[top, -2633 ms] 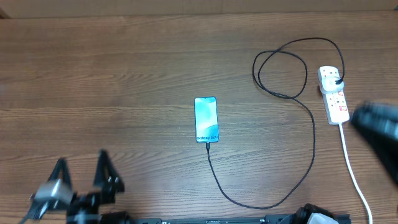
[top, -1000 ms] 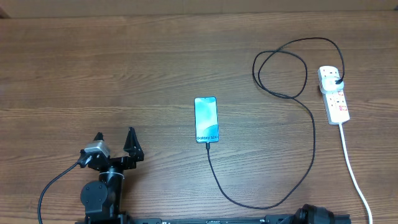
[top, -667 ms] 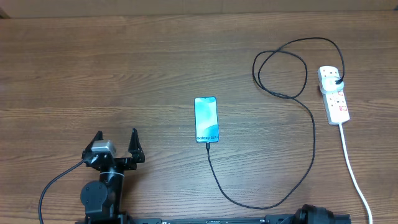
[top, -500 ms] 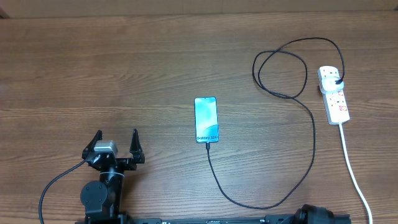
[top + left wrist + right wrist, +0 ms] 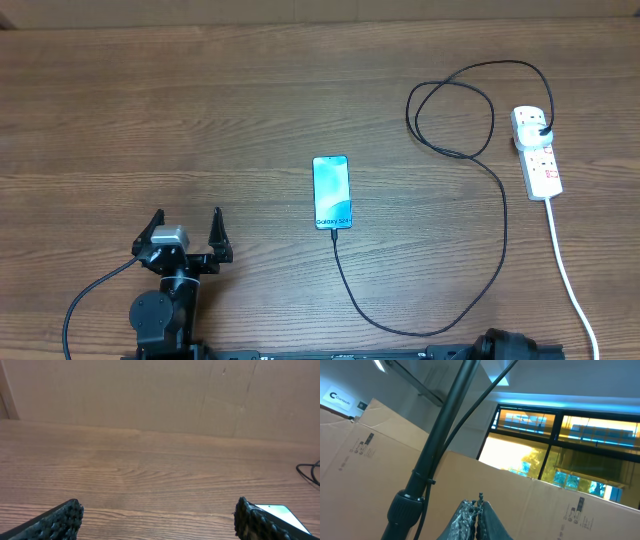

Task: Plug charger to phone and switch on socket

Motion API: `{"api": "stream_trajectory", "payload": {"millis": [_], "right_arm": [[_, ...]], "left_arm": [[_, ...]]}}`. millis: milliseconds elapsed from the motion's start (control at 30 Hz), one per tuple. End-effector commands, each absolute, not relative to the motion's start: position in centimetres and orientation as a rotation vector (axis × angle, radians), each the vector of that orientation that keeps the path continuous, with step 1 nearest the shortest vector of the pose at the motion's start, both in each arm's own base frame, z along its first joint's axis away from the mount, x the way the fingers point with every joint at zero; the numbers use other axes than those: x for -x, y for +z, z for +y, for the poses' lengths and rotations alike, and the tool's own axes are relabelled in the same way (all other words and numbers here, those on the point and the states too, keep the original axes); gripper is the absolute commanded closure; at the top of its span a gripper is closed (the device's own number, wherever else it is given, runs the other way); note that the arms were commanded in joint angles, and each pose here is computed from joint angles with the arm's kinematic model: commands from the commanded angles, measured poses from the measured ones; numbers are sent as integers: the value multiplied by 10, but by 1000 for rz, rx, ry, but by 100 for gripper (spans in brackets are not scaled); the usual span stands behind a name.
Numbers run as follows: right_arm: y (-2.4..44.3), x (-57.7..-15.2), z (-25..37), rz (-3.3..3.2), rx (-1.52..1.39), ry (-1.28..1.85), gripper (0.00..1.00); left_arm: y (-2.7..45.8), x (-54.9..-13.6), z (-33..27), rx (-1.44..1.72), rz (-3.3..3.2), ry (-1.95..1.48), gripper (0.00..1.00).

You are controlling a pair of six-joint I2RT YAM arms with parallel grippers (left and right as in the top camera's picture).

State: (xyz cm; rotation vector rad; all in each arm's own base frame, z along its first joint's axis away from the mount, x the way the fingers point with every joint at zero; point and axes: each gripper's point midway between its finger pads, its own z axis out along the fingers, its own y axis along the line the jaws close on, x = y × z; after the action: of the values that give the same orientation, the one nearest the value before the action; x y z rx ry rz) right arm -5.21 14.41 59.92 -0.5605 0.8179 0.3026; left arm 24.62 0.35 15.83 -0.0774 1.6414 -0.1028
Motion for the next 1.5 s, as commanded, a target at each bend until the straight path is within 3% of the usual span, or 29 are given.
{"api": "stream_trajectory", "payload": {"millis": [0,367,633,700,833,867,900,1133,1467], "right_arm": [[599,60,144,797,555,295,94],[601,62,144,784,559,291,93],[605,66,146,756,569,275,85],[606,64,143,750,560,251,77],[602,43,130,792,499,224,47],[599,32,124,816,472,229,19],[596,23,120,837,450,232,0],[558,-56,79,1013,259,249,0],[421,-184,32,1355,59,313,0]], "left_arm": [[157,-246,2,95,1644,-137,0],[157,-246,2,53,1645,-95,0],[157,-246,3,54,1645,-89,1],[157,-246,3,54,1645,-89,1],[157,-246,3,54,1645,-89,0],[157,-246,3,54,1645,-89,0],[157,-246,3,54,1645,-89,1],[157,-246,3,54,1645,-89,0],[157,-246,3,54,1645,-89,1]]}}
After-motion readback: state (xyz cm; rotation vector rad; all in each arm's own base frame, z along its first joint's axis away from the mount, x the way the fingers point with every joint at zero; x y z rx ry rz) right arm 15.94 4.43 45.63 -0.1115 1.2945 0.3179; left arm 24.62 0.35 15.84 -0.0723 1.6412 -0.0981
